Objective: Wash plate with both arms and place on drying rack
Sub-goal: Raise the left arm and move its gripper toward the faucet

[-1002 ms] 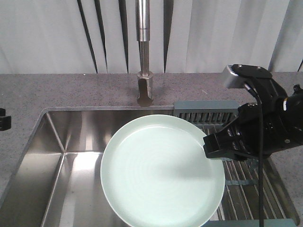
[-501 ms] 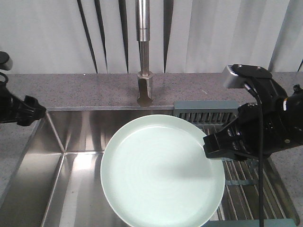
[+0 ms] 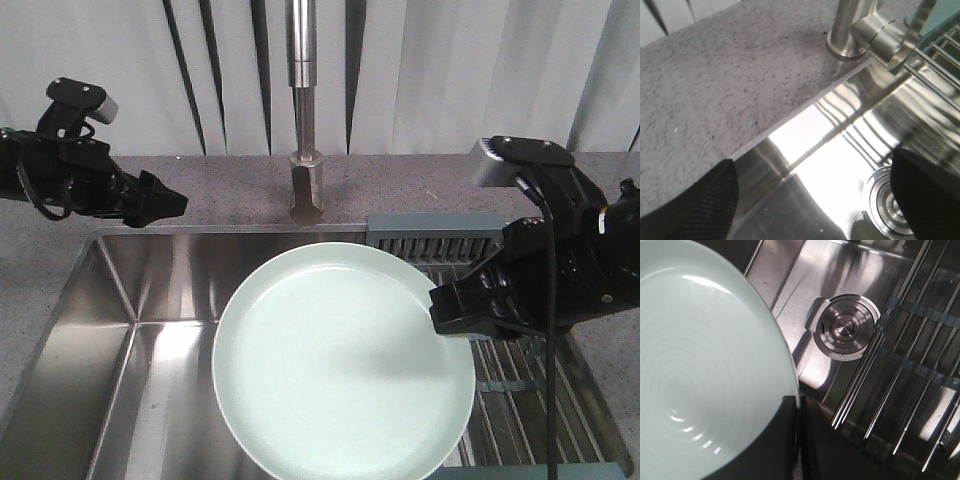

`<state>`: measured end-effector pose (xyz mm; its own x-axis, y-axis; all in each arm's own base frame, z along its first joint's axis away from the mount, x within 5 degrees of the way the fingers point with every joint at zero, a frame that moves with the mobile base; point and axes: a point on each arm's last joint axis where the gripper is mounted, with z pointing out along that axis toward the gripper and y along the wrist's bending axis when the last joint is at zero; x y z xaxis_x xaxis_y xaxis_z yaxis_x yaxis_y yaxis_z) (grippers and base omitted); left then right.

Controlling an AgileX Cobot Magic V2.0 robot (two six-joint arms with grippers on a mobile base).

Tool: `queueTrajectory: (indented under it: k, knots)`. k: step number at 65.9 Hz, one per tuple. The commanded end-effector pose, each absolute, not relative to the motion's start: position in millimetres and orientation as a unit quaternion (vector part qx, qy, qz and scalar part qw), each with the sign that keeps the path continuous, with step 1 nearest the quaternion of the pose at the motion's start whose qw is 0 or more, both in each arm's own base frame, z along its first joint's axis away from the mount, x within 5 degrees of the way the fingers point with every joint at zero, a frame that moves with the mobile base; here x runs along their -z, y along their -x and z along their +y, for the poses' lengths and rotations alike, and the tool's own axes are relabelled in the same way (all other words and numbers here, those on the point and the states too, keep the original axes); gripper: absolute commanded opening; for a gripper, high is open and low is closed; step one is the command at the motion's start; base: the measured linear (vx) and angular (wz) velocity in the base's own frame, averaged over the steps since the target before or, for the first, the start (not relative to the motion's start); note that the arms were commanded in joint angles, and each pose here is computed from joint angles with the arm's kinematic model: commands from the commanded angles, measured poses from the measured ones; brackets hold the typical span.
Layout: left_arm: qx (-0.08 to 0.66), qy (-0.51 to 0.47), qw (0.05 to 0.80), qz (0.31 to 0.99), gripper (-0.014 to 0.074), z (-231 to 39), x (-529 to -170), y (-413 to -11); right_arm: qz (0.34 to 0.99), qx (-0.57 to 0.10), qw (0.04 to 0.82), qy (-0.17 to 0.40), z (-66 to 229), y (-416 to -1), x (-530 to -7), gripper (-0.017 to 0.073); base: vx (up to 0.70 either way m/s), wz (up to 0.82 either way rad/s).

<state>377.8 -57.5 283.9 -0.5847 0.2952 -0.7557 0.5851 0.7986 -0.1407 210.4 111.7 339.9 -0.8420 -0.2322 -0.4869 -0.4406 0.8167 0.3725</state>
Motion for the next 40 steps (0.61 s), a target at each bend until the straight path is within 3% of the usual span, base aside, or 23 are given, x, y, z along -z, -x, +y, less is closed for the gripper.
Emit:
queueTrajectory:
  k: [1,22,40]
  knots:
    - [0.222,-0.282,0.424,0.832,0.059,-70,-310,-387,0.915,-0.259,0.252,0.178,112,-208,-356,-0.0009,0.0,0.0]
    - [0.254,-0.377,0.425,0.783,0.059,-111,-299,-416,0.915,-0.259,0.252,0.178,112,-208,-356,-0.0009,0.0,0.0]
    - [0.292,-0.462,0.467,0.695,0.059,-142,-303,-421,0.915,-0.259,0.252,0.178,112,-208,-356,-0.0009,0.0,0.0]
